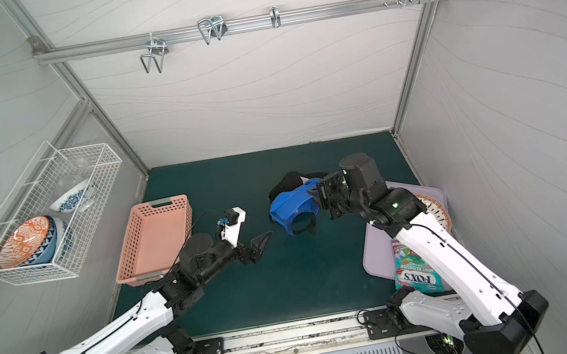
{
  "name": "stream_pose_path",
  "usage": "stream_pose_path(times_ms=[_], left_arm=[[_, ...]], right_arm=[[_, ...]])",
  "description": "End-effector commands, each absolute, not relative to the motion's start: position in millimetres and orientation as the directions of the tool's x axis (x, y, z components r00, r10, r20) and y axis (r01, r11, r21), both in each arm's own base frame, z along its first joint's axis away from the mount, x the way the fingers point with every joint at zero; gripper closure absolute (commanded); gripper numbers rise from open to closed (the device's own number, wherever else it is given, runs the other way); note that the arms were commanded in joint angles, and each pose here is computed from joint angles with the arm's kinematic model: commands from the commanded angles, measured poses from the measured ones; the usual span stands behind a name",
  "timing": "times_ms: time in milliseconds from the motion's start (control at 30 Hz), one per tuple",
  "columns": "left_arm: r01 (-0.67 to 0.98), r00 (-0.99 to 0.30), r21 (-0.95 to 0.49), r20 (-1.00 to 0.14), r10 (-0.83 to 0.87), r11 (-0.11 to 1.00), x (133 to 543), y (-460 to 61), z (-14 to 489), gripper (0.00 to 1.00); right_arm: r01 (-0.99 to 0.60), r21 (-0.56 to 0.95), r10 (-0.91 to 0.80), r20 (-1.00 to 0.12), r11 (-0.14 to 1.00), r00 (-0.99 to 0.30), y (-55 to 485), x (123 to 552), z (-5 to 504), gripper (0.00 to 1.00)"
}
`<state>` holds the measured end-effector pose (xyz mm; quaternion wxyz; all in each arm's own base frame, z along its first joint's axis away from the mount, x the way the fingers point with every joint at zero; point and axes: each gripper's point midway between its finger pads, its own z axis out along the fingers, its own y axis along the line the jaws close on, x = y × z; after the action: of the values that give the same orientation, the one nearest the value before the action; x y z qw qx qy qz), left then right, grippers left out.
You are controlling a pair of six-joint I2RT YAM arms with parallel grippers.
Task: Turn the baseball cap inside out
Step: Turn over the baseball cap.
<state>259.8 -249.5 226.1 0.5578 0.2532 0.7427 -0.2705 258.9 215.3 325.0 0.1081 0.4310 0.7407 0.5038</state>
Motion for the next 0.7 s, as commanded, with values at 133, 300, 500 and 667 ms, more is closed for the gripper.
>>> stream_pose_path(times_ms=[133, 300, 500, 667], left_arm=[[0.637, -0.269, -0.252, -0.958, -0.096, 0.728, 292.9, -276.1, 237.9, 0.04], [0.613, -0.272, -0.269, -0.955, -0.122, 0.743, 314.3, -291.2, 240.4, 0.03], [0.504, -0.24, -0.308, -0.947, -0.212, 0.807, 349.6, -292.1, 240.3, 0.03], [0.515, -0.221, -0.349, -0.937, -0.272, 0.783, 369.0, -311.8, 255.8, 0.03]], right_arm=[[0.431, 0.901, 0.802, 0.295, -0.052, -0.519, 209.7, 275.8, 382.0, 1.0], [0.408, 0.91, 0.811, 0.292, -0.072, -0.507, 209.0, 277.9, 390.8, 1.0], [0.398, 0.911, 0.811, 0.31, -0.105, -0.495, 207.2, 277.0, 393.4, 1.0], [0.391, 0.913, 0.818, 0.313, -0.118, -0.484, 202.5, 273.2, 394.8, 1.0]])
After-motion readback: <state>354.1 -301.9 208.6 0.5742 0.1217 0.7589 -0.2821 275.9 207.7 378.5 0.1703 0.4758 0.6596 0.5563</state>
